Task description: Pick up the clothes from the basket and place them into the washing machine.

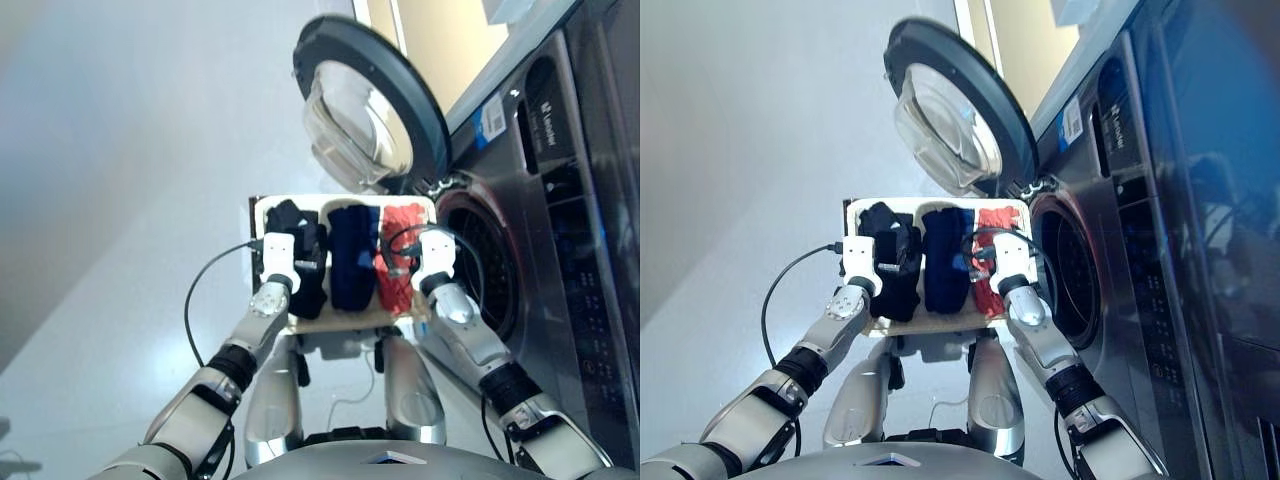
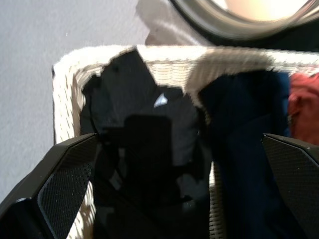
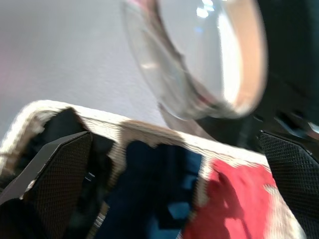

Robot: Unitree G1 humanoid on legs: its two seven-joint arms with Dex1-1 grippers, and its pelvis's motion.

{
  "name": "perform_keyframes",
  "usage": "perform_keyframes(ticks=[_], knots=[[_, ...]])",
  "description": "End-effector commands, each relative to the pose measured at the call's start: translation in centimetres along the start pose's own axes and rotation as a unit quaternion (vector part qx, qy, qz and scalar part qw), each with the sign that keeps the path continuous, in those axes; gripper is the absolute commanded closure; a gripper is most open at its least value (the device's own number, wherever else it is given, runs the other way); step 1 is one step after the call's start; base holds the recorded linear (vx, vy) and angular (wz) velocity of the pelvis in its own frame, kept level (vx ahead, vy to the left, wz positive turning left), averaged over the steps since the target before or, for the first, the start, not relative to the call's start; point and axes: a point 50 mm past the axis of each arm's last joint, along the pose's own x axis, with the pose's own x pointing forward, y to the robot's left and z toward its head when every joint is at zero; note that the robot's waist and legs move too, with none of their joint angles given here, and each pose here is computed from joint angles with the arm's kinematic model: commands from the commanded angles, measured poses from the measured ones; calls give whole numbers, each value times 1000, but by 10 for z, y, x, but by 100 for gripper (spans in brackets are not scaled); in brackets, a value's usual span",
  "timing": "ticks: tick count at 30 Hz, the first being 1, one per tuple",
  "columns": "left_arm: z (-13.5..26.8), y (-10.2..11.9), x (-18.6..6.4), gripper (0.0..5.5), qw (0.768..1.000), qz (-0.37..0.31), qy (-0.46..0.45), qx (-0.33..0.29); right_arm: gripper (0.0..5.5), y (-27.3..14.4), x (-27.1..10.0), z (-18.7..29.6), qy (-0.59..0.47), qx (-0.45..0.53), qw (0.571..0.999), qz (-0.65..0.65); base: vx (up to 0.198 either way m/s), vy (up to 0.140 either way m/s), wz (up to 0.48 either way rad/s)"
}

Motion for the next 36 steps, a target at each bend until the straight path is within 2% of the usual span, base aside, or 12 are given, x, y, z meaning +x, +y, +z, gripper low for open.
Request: perform_keyframes(ticks=[1, 11, 25, 28, 36], knots=[[21, 10, 11, 0, 998, 46, -44, -2, 0, 16, 6, 49, -127, 50, 991, 12, -65, -34, 65], [42, 34, 28, 0, 988, 142, -46, -38, 0, 34, 11, 96, -225, 89, 969, 49, -90, -12, 79], [73, 61, 45, 0, 982, 167, -55, -66, 0, 51, 19, 138, -300, 112, 943, 89, -27, -8, 15], [75, 68, 46, 0, 983, 169, -53, -54, 0, 54, 20, 142, -307, 117, 939, 99, 0, 0, 0], [91, 68, 52, 0, 984, 164, -64, -31, 0, 61, 19, 146, -311, 122, 934, 127, 0, 0, 0]])
